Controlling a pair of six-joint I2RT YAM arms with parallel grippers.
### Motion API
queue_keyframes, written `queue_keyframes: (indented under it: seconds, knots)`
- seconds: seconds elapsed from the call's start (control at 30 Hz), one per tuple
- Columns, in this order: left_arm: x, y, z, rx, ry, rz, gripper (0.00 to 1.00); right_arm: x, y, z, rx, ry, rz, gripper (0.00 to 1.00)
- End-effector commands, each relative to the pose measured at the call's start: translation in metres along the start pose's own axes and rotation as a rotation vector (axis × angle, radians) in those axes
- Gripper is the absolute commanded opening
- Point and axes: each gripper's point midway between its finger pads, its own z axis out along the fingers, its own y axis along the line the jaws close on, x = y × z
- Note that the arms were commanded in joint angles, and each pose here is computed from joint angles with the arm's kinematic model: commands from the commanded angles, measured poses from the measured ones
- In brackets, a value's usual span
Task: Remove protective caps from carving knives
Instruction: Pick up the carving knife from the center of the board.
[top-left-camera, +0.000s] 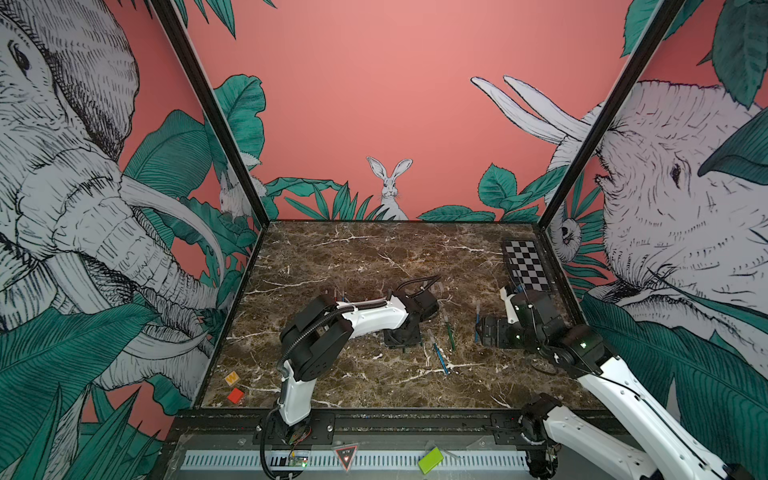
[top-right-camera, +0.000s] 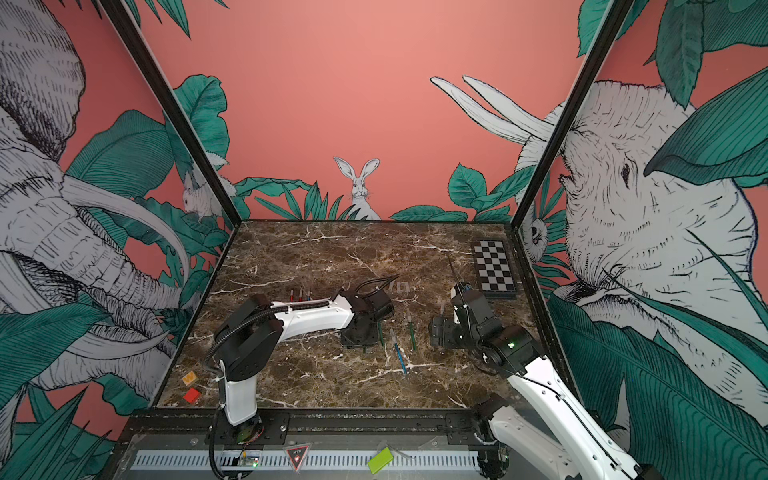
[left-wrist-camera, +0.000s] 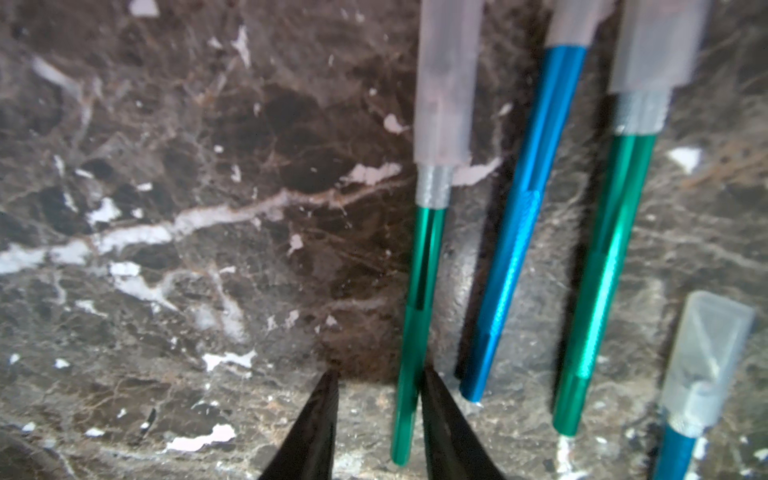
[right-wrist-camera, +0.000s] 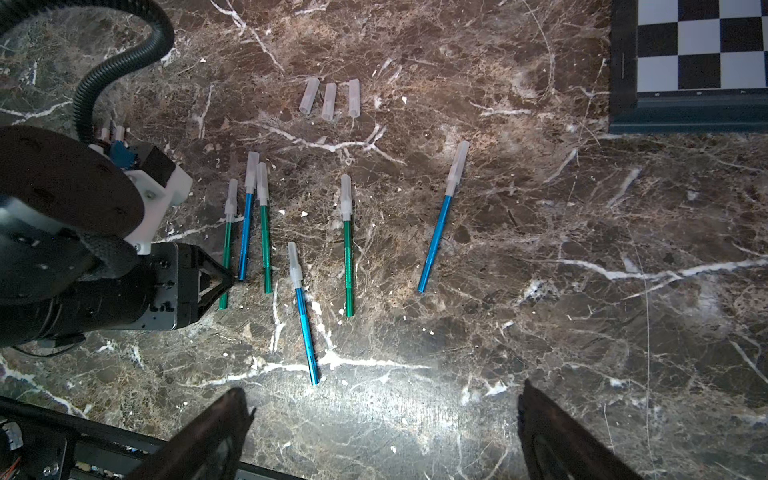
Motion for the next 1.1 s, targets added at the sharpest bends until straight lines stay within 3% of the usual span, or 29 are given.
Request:
queue_keyframes:
  seconds: [0.0,0.37,0.47,0.6,0.7,0.8,1.07]
  knots:
    - [0.004,0.012,0.011,-0.057,-0.002,-0.007,0.32,-0.008,0.004,-0.007,-0.009,-0.029,0.009,0.98]
    - [0.007,0.025,0.02,-0.098,-0.013,0.018,0.13,-0.007,0.012,-0.003,-0.027,-0.015,0.006,0.98]
    - [0.005,0.03,0.015,-0.107,-0.03,0.03,0.11,-0.006,0.017,0.001,-0.048,-0.004,0.01,0.98]
    - [0.003,0.04,0.002,-0.118,-0.061,0.058,0.0,-0.003,0.026,0.007,-0.09,0.018,0.024,0.98]
    - [0.003,0.044,-0.011,-0.093,-0.084,0.086,0.0,-0.003,0.038,0.013,-0.143,0.033,0.044,0.98]
    - [0.004,0.043,-0.024,-0.017,-0.116,0.106,0.0,-0.002,0.054,0.022,-0.217,0.054,0.07,0.98]
    - [0.015,0.015,-0.063,0.36,-0.221,0.208,0.0,-0.02,0.089,0.049,-0.336,0.069,0.109,0.98]
